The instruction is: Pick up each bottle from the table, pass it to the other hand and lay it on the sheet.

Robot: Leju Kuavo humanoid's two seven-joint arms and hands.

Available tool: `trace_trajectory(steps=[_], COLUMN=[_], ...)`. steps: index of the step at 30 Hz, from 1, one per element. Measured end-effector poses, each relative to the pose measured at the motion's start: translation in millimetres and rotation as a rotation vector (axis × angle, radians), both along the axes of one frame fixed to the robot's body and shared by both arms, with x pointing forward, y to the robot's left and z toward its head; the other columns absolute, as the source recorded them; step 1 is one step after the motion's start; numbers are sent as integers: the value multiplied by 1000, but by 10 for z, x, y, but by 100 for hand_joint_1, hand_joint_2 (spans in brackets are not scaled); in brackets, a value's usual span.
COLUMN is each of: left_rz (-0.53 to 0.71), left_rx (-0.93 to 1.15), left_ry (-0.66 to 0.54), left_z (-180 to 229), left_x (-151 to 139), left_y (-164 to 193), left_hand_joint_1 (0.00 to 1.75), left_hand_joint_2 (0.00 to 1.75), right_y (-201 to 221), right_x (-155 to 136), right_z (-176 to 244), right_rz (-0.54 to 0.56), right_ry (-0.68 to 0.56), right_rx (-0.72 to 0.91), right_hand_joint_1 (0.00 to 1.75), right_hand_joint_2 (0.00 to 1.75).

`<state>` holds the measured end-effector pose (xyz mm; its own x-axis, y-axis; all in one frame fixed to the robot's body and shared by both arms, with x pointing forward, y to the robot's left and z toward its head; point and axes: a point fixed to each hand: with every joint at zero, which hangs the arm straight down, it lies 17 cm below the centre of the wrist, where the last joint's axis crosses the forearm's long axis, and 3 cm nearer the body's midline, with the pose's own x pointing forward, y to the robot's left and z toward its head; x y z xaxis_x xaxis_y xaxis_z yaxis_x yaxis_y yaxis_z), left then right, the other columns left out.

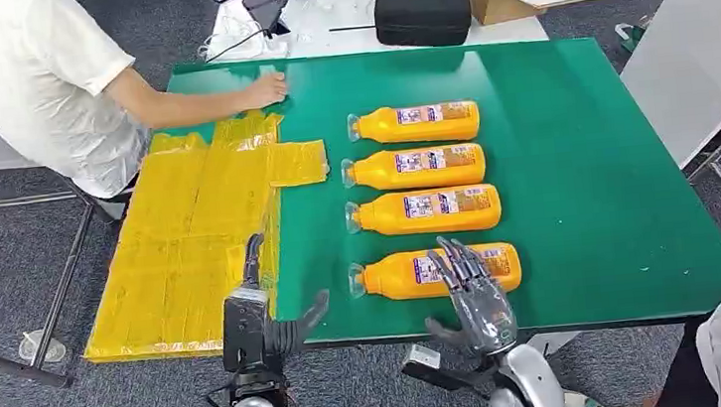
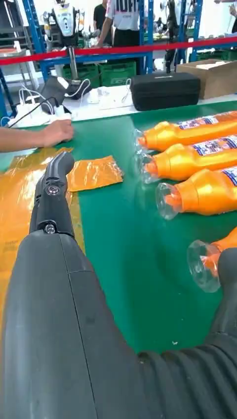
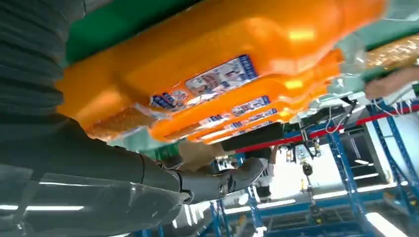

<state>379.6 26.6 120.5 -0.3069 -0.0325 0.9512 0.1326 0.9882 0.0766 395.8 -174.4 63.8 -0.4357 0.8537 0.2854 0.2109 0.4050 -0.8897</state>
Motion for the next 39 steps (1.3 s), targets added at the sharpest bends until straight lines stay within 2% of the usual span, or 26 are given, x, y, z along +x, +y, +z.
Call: trace_trajectory(steps=[13,17,28,39], left_rz=[-6,-7,-17,-13], left_rx=[4,5,17,32], left_ry=[-7,-8,-3,-8], left_z=[38,43,59,60], left_x=[-6,-7,-5,-11], left_y=[-28,-31,-56,-42], left_hand_joint_1=[0,0,0,0], left_hand_joint_2=[175,175,175,175], right_y=[-98,-170,-359,-503], right_x=[148,184,363,494], right_z=[54,24,-307,-381], right_rz=[-11,-46,-99,-135], right_ry=[-20,-2,189,224], right_rx=[-52,-51,-55,-82], right_hand_joint_1=[0,0,0,0], right_hand_joint_2=[175,175,175,175])
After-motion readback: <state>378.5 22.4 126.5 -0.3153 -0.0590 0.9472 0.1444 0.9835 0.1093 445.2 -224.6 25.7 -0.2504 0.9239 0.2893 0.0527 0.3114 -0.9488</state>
